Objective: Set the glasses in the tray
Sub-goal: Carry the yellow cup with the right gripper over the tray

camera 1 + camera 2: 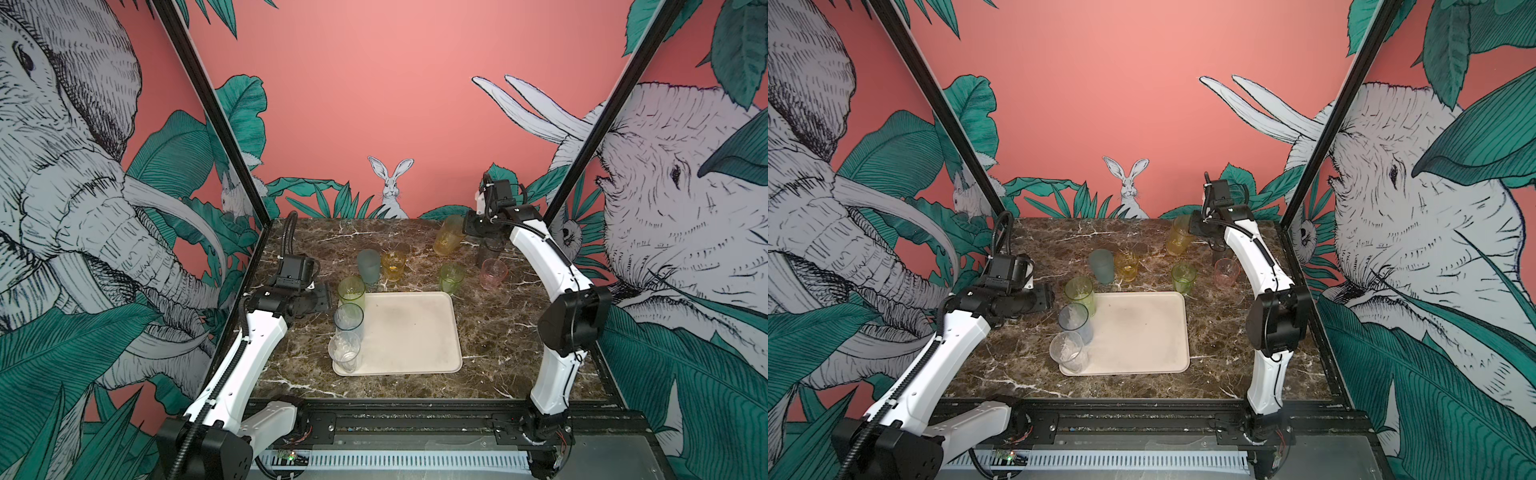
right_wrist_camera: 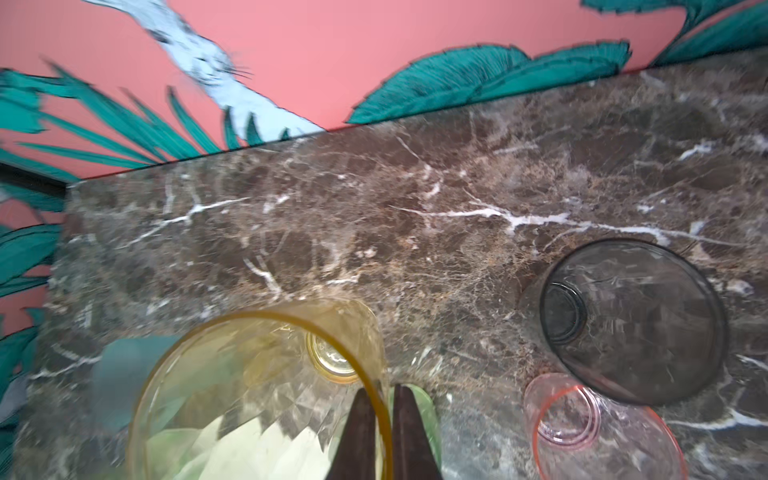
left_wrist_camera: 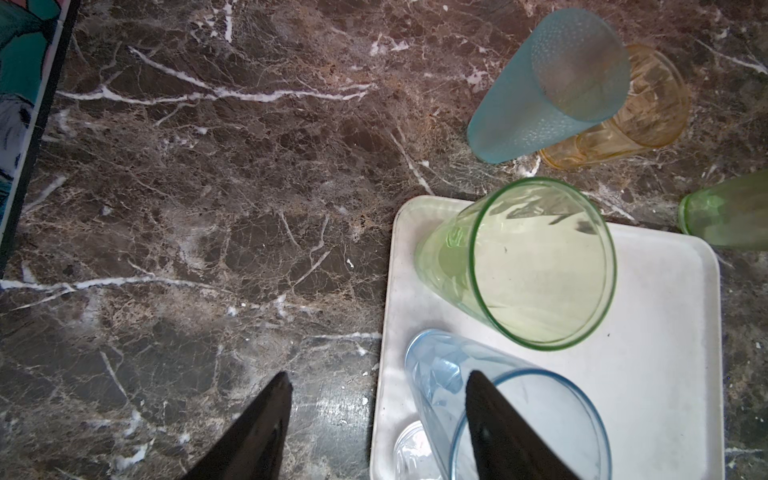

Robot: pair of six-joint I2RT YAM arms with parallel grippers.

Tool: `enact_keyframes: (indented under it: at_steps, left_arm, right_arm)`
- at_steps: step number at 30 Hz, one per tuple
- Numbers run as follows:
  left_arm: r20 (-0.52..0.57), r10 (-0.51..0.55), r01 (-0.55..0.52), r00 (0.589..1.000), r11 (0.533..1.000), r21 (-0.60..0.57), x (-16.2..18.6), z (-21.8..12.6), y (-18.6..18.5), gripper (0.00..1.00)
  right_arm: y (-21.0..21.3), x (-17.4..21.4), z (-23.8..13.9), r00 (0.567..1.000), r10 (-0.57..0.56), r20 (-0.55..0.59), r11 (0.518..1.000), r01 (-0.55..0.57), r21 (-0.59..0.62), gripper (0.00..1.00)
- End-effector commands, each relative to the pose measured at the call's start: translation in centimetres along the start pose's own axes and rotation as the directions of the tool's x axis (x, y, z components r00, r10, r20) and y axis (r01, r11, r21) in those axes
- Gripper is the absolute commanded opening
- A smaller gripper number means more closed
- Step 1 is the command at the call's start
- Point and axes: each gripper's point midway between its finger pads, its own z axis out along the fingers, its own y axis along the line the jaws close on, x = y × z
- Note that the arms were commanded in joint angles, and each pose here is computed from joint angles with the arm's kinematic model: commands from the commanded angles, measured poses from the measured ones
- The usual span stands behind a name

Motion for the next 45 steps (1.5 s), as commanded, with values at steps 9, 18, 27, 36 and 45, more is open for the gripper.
enact_keyframes:
  at_steps: [9, 18, 27, 36, 45]
  left_arm:
    - [0.002, -0.017, 0.017, 1.0, 1.0, -0.016, 0.2, 0.1, 0.5, 0.68]
    - [0.007, -0.012, 0.012, 1.0, 1.0, -0.027, -0.1, 0.0, 0.6, 0.68]
    - [0.004, -0.012, 0.012, 1.0, 0.999, -0.03, -0.1, 0.1, 0.6, 0.68]
    - [0.0, -0.014, 0.014, 1.0, 0.999, -0.029, 0.0, 0.2, 0.6, 0.68]
    - [-0.003, -0.013, 0.013, 1.0, 0.999, -0.033, 0.1, 0.3, 0.7, 0.68]
  right_arm:
    - [3.8, 3.2, -6.5, 0.991, -0.131, 0.015, 0.991, 0.131, -0.033, 0.0]
    - [6.7, 7.0, -8.2, 0.976, -0.219, 0.015, 0.973, 0.219, -0.073, 0.0]
    - [9.4, 10.5, -7.3, 0.954, -0.299, -0.009, 0.951, 0.297, -0.087, 0.0]
    - [12.0, 13.7, -5.6, 0.926, -0.374, -0.058, 0.925, 0.367, -0.103, 0.0]
    - [13.9, 16.2, -3.3, 0.895, -0.433, -0.107, 0.9, 0.423, -0.102, 0.0]
